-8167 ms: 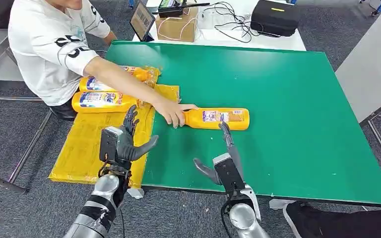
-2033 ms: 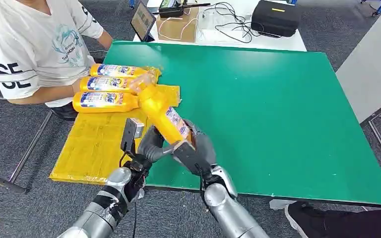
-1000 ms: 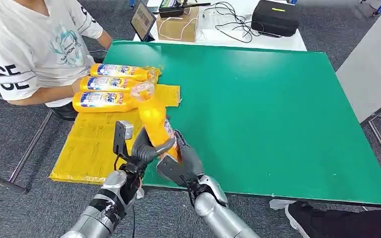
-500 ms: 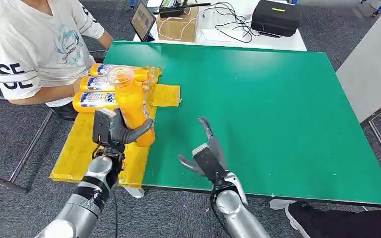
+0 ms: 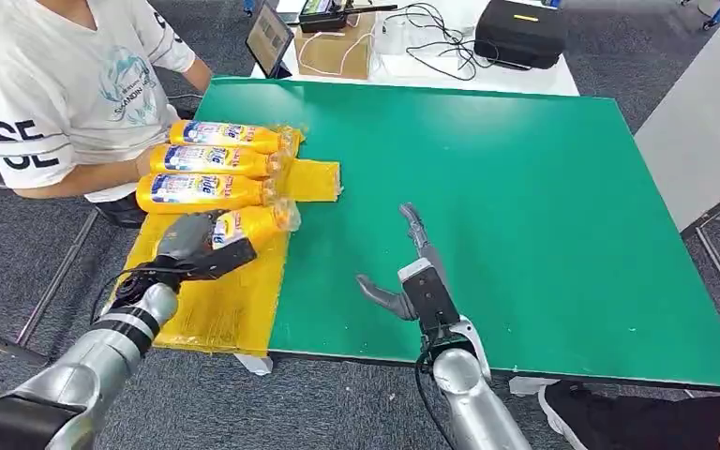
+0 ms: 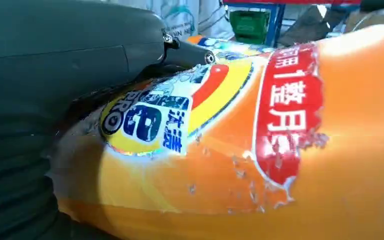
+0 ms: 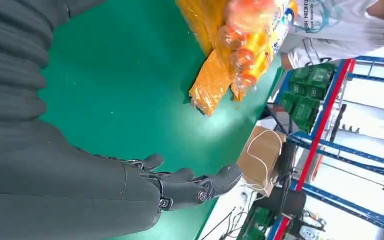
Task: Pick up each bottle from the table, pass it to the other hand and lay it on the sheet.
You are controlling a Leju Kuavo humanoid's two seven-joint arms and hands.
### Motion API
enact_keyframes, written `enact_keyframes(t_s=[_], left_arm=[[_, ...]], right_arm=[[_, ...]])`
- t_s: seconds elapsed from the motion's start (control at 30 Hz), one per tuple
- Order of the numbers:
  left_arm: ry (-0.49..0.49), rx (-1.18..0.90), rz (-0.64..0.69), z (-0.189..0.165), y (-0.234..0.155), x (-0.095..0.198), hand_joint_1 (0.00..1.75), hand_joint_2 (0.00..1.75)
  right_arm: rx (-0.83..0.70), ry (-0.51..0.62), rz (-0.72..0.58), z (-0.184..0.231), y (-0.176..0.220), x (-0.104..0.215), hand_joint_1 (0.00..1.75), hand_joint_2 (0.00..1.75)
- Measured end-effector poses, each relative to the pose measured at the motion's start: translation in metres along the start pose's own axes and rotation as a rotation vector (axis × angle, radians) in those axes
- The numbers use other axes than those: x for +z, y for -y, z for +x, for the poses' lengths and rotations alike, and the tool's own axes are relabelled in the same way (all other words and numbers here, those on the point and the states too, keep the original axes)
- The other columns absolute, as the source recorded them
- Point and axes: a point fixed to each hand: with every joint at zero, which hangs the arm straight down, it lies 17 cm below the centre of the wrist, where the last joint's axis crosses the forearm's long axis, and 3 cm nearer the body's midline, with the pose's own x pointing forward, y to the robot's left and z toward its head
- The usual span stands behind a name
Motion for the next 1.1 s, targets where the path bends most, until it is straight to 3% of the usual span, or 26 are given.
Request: enact_keyframes(t_s=[0.23, 0.47, 0.7, 0.73, 0.77, 1.1], left_arm=[[-0.036, -0.094, -0.039, -0.028, 0.001, 0.006, 1.75, 1.75], [-0.063, -0.370, -0.182, -0.058, 0.010, 0.012, 1.75, 1.75], [-0.104, -0.391, -0.278, -0.069, 0.021, 0.016, 1.75, 1.75], [-0.104, -0.394, -0.282, -0.069, 0.022, 0.016, 0.59, 1.75], [-0.105, -0.400, -0.290, -0.070, 0.022, 0.016, 0.00, 1.75], [-0.098, -0.375, -0.321, -0.069, 0.029, 0.018, 0.00, 1.75]], right_arm=[[-0.002, 0.000, 0.003, 0.000, -0.001, -0.001, 0.00, 1.75], [0.006, -0.005, 0.045, -0.003, -0.011, -0.002, 0.00, 1.75], [0.002, -0.014, 0.066, -0.006, -0.018, -0.003, 0.00, 1.75], [0.002, -0.016, 0.068, -0.006, -0.019, -0.003, 0.00, 1.75], [0.002, -0.018, 0.069, -0.007, -0.019, -0.003, 0.00, 1.75], [0.008, -0.026, 0.089, -0.011, -0.024, -0.004, 0.00, 1.75]])
